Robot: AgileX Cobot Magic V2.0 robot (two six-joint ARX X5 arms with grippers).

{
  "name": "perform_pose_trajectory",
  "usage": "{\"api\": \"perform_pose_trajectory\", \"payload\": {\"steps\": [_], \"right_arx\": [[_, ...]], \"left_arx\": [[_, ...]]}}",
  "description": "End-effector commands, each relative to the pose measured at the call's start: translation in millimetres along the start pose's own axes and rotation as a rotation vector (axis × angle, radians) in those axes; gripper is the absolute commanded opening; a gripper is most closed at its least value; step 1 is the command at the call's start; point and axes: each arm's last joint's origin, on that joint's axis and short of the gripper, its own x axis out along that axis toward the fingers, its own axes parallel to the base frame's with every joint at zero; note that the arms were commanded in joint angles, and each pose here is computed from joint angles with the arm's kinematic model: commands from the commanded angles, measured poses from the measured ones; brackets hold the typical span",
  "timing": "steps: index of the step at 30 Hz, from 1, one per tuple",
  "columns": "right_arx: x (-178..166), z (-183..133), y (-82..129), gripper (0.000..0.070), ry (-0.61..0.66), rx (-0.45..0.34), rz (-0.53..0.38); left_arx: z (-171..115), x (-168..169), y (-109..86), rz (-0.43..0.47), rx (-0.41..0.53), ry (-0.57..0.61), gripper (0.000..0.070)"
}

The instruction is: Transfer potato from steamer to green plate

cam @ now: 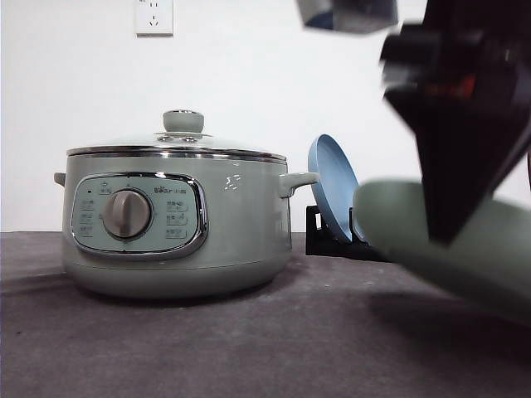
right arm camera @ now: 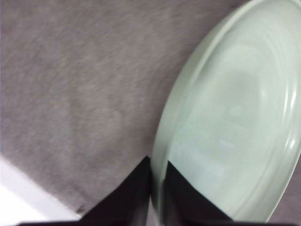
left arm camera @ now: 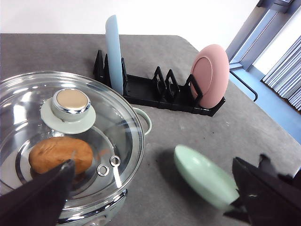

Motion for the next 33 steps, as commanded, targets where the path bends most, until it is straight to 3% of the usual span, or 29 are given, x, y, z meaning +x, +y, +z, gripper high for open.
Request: {"api": "perform_pose_trajectory", "payload": {"steps": [1, 13, 18, 21, 26, 30, 33], "right_arx": [[5, 1, 7, 0.0004, 0.003, 0.007, 0.003], [21, 5, 25, 0.0021, -0.013, -0.029, 0.072], [20, 6, 24, 0.0261, -0.013, -0.021, 0.09], [15, 8, 19, 0.0311, -0.016, 0.004, 0.163], [-12, 17, -6, 0.0414, -0.114, 0.089, 0.25], [-41, 18, -41, 0.0485, -0.24, 0.189, 0.3], [-64, 11, -70, 0.0499, -0.352, 0.274, 0.33]], "left_arx": [[5, -2, -3.0, -0.018, 0.018, -0.013, 0.07], [5, -2, -3.0, -0.018, 0.017, -0.013, 0.07], [5, -2, -3.0, -0.017, 0.016, -0.011, 0.07], [5, -2, -3.0, -0.017, 0.016, -0.011, 0.07], [5, -2, -3.0, -0.018, 0.016, -0.011, 0.07], [5, -2, -3.0, -0.018, 0.016, -0.011, 0.07], [5, -2, -3.0, -0.018, 0.016, -0.011, 0.07]]}}
